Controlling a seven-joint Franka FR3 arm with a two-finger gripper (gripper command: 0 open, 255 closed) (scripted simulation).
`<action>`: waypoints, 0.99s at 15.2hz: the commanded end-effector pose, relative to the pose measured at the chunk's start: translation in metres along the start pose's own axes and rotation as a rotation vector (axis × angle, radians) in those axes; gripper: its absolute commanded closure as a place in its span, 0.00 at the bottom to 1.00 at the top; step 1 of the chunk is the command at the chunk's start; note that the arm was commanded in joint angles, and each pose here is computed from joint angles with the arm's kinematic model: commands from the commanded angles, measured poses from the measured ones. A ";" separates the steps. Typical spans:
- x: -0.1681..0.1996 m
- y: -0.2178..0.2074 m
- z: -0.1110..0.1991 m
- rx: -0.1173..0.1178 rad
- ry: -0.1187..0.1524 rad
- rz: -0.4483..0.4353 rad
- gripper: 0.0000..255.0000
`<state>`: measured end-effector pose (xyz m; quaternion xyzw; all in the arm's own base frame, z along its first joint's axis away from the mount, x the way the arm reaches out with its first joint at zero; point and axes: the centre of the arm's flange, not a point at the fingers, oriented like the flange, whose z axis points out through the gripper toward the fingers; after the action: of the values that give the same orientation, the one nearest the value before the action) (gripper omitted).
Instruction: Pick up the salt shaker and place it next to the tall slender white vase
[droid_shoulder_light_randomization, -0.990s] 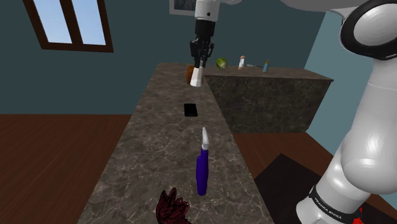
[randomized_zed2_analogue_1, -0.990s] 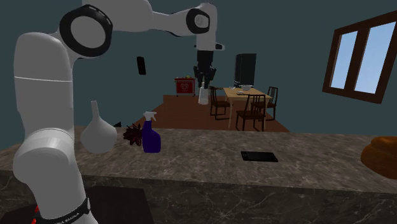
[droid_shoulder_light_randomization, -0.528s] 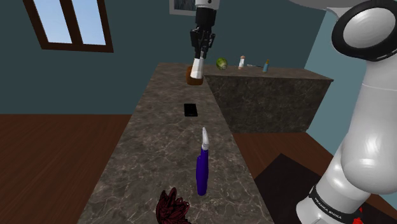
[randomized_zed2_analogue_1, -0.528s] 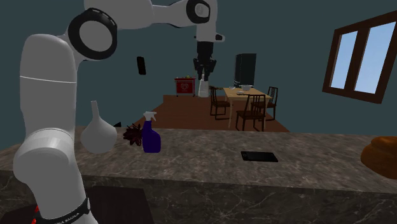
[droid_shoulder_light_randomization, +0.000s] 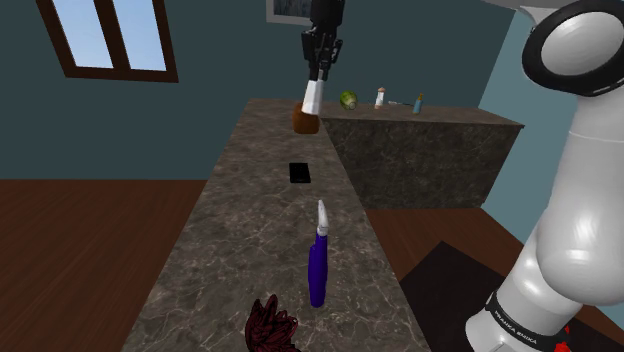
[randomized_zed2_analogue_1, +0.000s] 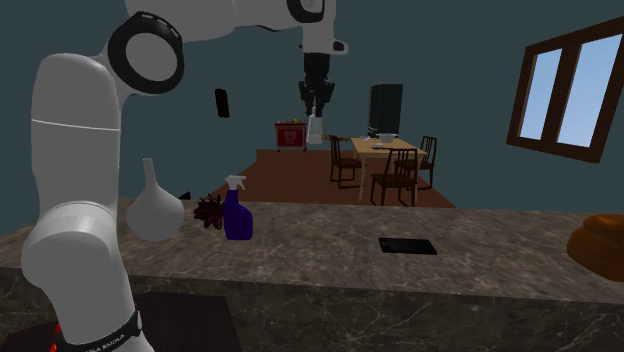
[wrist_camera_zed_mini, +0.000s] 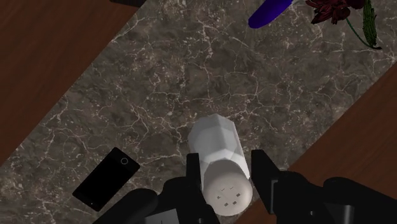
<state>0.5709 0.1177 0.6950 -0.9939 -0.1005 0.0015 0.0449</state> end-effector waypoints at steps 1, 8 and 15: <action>-0.020 -0.012 0.000 0.000 0.001 0.000 1.00; -0.097 -0.062 0.004 0.000 0.001 0.000 1.00; -0.174 -0.113 0.008 0.000 0.001 0.000 1.00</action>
<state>0.3907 0.1888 0.6957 -0.9939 -0.1009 0.0012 0.0450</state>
